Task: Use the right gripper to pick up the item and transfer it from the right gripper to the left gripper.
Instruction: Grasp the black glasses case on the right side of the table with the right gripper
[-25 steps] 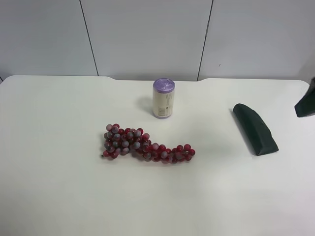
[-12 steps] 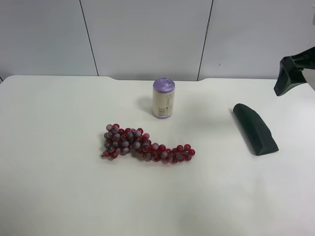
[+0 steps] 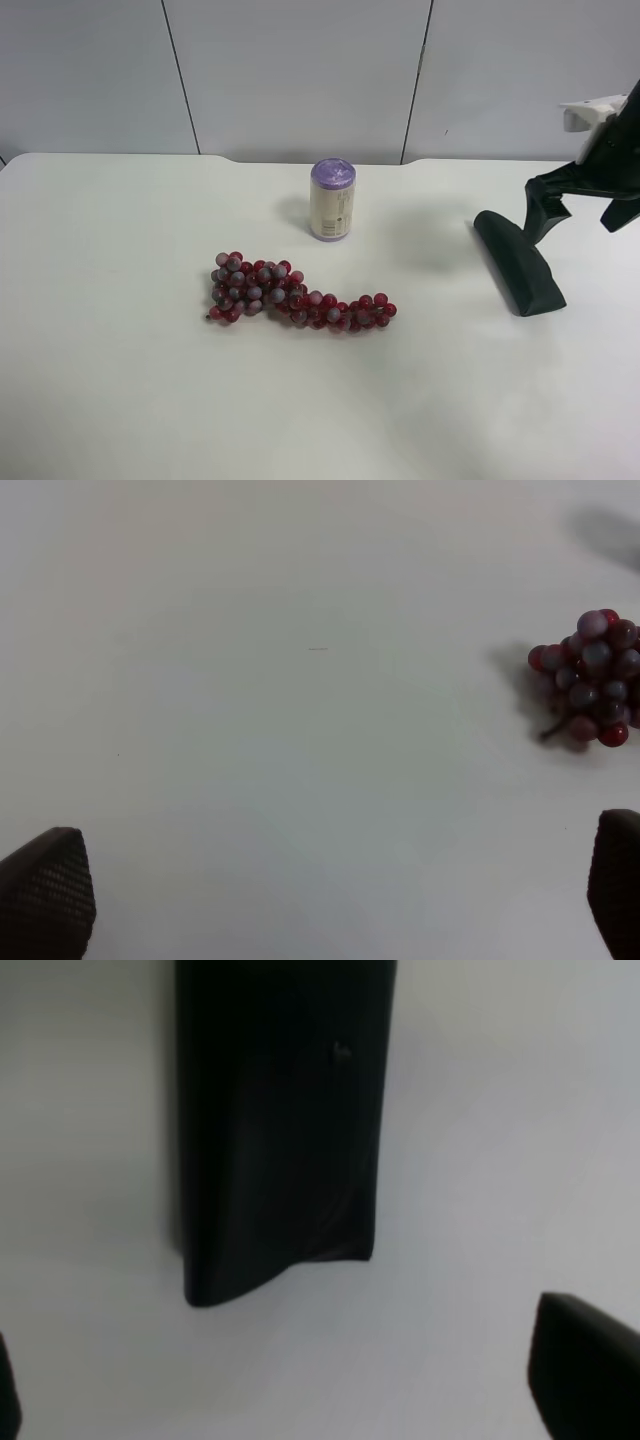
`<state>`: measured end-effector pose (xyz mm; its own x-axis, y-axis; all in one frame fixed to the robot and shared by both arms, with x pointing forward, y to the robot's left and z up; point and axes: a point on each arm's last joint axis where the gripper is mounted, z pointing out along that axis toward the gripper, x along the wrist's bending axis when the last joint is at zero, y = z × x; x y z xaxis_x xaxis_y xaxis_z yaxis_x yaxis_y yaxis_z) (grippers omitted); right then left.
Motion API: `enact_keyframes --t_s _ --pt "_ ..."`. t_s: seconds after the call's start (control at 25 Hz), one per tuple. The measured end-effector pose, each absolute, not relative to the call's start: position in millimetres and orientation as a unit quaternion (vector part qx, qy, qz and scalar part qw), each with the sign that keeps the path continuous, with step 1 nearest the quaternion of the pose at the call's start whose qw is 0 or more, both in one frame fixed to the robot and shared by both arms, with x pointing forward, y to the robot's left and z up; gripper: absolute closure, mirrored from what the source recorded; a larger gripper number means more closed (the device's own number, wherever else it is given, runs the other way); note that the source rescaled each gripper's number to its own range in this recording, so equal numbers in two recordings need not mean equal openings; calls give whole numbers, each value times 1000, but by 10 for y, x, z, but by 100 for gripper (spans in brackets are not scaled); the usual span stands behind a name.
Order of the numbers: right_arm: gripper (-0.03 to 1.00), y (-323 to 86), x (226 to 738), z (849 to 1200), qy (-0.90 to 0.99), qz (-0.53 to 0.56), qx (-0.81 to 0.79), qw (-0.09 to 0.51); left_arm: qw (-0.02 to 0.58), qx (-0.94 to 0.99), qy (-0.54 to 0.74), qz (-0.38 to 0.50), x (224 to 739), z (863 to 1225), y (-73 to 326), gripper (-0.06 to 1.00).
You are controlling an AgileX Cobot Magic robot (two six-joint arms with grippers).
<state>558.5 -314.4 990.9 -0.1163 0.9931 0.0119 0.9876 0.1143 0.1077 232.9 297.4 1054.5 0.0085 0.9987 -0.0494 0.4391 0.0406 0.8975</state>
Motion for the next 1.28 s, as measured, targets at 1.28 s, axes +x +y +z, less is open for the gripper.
enact_keyframes --t_s 1.28 --pt "-3 -3171 5811 8796 778 -28 625 -53 391 593 606 358 2329 10545 2974 -6"
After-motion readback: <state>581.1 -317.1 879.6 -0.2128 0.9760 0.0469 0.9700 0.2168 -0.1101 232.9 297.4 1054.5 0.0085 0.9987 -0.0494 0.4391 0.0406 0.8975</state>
